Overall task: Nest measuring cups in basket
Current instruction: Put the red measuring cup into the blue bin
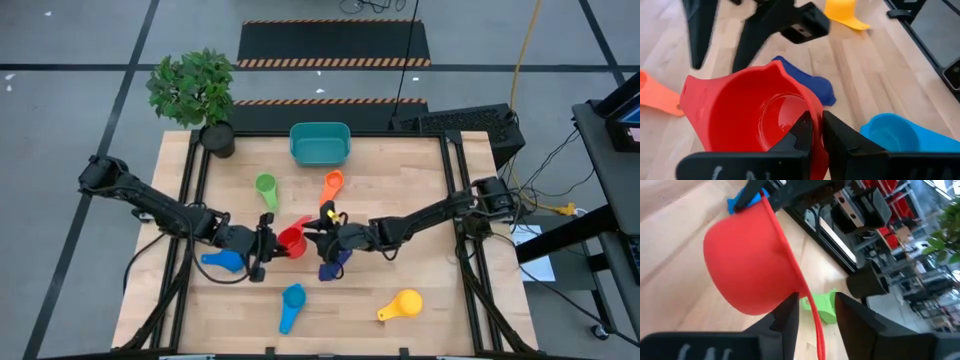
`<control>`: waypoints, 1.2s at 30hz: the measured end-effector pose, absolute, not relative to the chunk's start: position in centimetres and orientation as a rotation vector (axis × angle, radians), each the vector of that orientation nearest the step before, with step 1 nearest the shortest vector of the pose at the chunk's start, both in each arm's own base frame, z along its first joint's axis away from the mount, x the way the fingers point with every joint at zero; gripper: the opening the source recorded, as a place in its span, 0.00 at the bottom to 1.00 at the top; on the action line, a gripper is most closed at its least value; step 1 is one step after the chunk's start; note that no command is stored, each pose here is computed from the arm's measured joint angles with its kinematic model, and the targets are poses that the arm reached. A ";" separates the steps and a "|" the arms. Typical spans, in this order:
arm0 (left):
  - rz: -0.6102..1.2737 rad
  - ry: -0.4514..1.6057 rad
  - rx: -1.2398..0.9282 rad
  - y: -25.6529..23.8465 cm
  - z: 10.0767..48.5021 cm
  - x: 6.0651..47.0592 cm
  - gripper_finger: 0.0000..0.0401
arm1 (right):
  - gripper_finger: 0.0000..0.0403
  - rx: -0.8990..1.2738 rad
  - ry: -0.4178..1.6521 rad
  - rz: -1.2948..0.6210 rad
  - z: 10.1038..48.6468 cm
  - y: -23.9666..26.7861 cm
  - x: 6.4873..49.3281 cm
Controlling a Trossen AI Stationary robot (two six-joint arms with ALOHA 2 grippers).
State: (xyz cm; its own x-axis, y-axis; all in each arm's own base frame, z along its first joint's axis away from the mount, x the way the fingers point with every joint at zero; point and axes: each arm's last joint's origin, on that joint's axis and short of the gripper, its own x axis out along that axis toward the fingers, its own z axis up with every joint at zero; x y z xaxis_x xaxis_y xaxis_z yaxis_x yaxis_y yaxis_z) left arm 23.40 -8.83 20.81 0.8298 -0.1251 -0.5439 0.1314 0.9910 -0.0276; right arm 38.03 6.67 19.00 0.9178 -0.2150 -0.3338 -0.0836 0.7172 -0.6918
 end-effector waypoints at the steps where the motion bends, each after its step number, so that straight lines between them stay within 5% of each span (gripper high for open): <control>1: -0.141 0.576 0.012 -8.9 20.8 23.4 0.06 | 0.25 -0.770 0.409 -0.059 19.0 6.6 38.1; 8: -0.139 0.571 0.023 -9.5 20.8 23.1 0.06 | 0.15 -0.776 0.413 -0.035 18.9 6.2 38.1; 36: -0.147 0.567 0.025 -9.6 20.9 23.1 0.06 | 0.08 -0.747 0.374 0.043 18.7 6.1 38.4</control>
